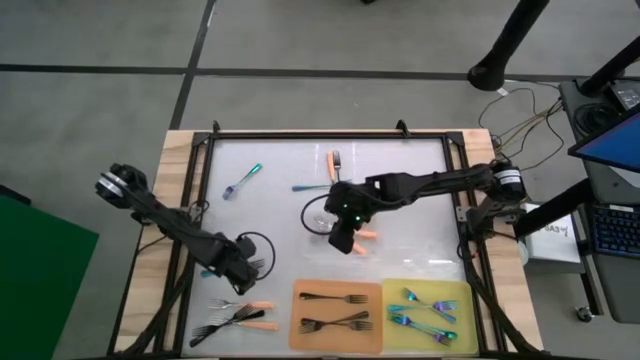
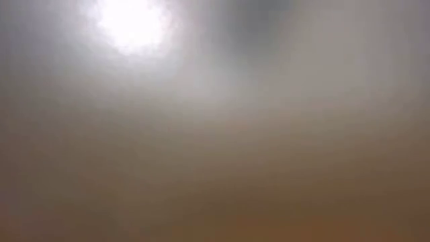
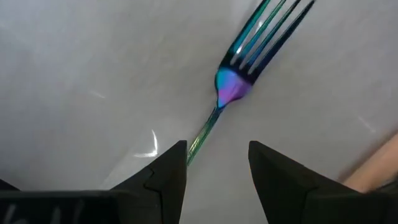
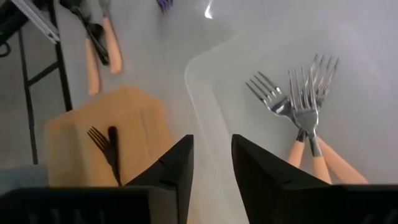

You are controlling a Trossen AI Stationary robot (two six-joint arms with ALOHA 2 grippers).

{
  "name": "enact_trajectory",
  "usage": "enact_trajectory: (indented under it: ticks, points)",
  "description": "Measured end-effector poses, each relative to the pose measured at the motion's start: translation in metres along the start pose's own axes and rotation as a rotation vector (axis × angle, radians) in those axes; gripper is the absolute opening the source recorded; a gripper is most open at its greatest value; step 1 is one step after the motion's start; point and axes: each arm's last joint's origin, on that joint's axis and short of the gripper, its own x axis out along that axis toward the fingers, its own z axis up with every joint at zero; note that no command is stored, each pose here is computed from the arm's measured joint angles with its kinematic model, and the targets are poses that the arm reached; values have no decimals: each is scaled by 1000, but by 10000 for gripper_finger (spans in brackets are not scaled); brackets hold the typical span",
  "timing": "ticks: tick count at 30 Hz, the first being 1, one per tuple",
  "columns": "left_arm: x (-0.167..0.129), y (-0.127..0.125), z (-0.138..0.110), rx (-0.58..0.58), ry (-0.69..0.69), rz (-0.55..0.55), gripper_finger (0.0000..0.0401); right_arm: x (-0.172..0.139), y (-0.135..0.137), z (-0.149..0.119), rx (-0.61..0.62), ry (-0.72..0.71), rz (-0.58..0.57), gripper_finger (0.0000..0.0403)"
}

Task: Sort silverware by color (type)
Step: Put the blue fork into the yellow bin

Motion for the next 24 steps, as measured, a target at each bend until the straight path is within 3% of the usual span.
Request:
enact_trajectory:
  ticks: [18,24]
  points:
    - [40,-2,5,-21,38,121,152,-13,9,10,-38,-54,28,79]
    - [46,-6,7,-27,61,115,93,-13,9,10,-35,-55,28,75]
